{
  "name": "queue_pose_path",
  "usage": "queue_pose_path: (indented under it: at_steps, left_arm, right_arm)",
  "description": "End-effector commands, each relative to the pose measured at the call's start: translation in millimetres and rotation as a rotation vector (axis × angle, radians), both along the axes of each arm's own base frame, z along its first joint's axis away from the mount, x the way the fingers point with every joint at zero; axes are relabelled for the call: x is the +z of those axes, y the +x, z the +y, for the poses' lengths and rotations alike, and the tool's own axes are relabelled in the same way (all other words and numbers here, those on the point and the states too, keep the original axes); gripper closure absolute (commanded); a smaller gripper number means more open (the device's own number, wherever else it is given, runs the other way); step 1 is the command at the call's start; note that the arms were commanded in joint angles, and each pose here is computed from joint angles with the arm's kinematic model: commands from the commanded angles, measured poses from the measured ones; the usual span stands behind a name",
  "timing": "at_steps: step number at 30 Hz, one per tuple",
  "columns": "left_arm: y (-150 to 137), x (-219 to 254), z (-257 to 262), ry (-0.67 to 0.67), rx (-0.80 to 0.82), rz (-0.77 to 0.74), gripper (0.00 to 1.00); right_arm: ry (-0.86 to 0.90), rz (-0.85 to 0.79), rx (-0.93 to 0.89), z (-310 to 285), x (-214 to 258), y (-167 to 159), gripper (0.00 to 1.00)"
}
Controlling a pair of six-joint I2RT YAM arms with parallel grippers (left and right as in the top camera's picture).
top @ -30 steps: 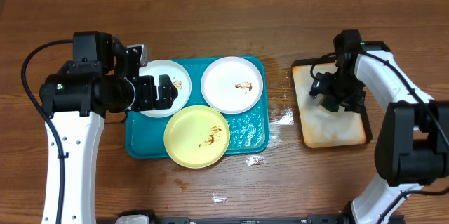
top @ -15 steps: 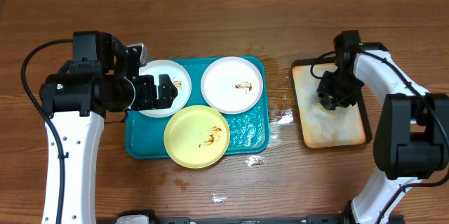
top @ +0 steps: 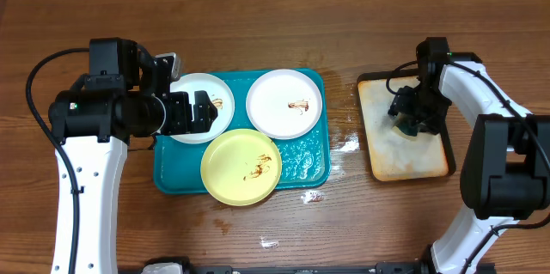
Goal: Clean dirty plates on tray and stack at the side
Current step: 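Lower the right gripper and grasp the green-and-yellow sponge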
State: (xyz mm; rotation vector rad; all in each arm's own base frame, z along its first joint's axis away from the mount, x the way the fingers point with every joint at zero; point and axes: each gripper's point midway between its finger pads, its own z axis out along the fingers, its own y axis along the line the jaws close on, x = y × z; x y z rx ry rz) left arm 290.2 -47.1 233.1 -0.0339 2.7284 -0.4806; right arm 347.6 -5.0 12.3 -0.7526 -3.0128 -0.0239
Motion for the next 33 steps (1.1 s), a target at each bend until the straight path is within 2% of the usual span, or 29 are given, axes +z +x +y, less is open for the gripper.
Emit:
queue_pose_path:
  at_steps: [1, 2, 3, 13, 15, 23, 26, 33]
  left_arm:
    - [4, 5, -1, 0.010, -0.011, -0.022, 0.00]
    - [4, 5, -1, 0.010, -0.011, -0.022, 0.00]
    - [4, 5, -1, 0.010, -0.011, -0.022, 0.00]
    - [4, 5, -1, 0.010, -0.011, -0.022, 0.00]
    - [4, 5, -1, 0.010, -0.012, -0.022, 0.00]
    - [3, 5, -1, 0.011, -0.012, -0.021, 0.00]
    - [3, 5, -1, 0.010, -0.012, -0.021, 0.00]
    - [2, 5, -1, 0.010, -0.012, -0.015, 0.00]
  right_arm:
    - [-0.001, -0.005, -0.007, -1, 0, 1, 0.34]
    - [-0.001, -0.009, -0.007, -1, 0, 2, 0.38]
    - [-0.002, -0.014, -0.007, -2, 1, 4, 0.39]
    - [-0.002, -0.028, -0.007, -2, 25, 16, 0.33]
    - [-0.002, -0.028, -0.007, -2, 25, 16, 0.36]
    - [-0.002, -0.028, -0.008, -2, 25, 16, 0.37]
    - [-0.002, -0.032, -0.008, -2, 25, 17, 0.45]
    - [-0.002, -0.036, -0.008, -2, 24, 18, 0.46]
